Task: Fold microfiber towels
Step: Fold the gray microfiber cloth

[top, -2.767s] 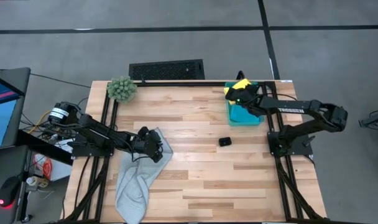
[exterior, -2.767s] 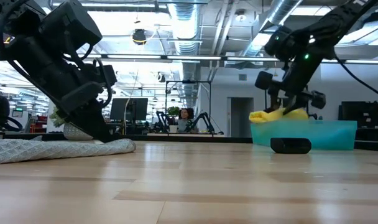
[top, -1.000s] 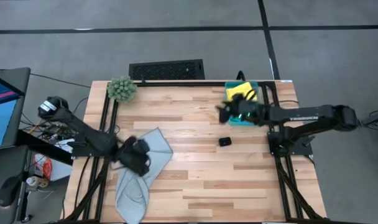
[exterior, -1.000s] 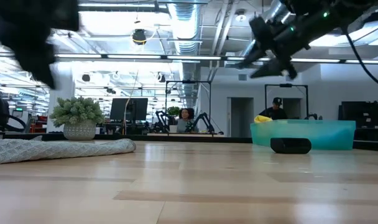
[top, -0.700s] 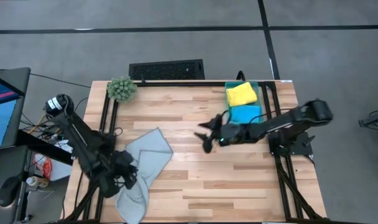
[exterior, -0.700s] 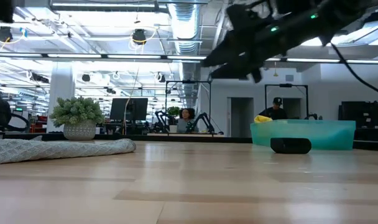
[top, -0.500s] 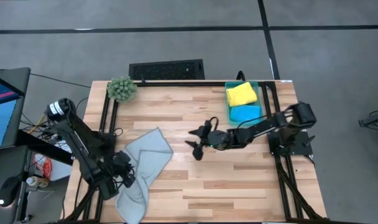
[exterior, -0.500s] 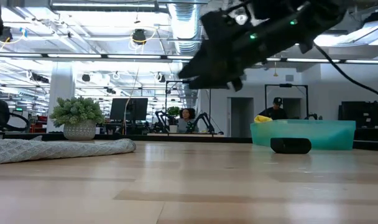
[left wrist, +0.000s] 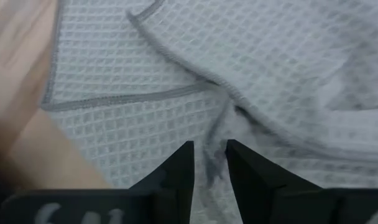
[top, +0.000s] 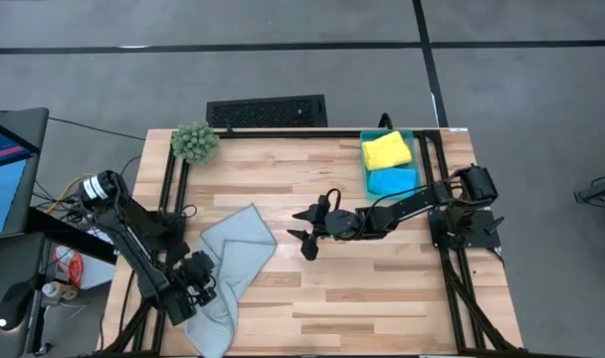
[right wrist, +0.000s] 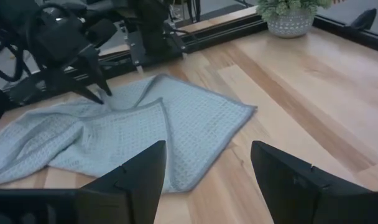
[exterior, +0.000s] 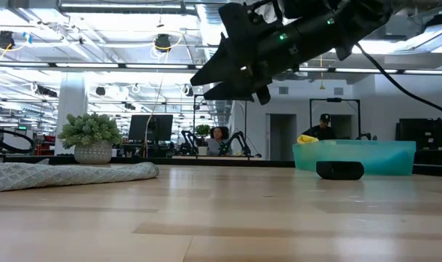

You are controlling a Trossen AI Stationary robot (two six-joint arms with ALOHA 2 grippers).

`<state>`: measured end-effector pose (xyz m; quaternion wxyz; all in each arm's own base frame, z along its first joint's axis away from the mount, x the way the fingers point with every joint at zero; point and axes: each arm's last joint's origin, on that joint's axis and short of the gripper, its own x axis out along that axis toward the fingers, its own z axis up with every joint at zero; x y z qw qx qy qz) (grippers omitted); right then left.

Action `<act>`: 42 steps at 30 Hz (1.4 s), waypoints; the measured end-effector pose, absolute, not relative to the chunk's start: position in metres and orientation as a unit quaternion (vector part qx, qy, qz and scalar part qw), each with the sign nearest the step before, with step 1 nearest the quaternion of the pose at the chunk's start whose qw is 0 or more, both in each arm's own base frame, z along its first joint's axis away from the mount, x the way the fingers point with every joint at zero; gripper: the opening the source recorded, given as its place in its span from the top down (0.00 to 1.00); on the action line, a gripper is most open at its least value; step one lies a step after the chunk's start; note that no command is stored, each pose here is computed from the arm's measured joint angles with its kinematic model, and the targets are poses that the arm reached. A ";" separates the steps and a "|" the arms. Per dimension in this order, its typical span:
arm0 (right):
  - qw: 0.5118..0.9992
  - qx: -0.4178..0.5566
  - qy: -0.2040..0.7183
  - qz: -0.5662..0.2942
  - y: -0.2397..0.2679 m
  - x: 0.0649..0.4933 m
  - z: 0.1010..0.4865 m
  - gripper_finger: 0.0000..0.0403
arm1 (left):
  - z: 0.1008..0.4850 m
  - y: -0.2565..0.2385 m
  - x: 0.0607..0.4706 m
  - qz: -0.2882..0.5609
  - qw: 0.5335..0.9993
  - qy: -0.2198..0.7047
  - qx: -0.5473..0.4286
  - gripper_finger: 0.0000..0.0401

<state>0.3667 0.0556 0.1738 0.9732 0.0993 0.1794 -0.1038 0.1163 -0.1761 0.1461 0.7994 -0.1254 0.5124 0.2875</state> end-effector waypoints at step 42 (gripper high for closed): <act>0.984 -0.147 0.035 0.100 0.127 0.393 0.243 0.36 | 0.355 -0.223 0.205 0.060 0.893 0.443 -0.045 1.00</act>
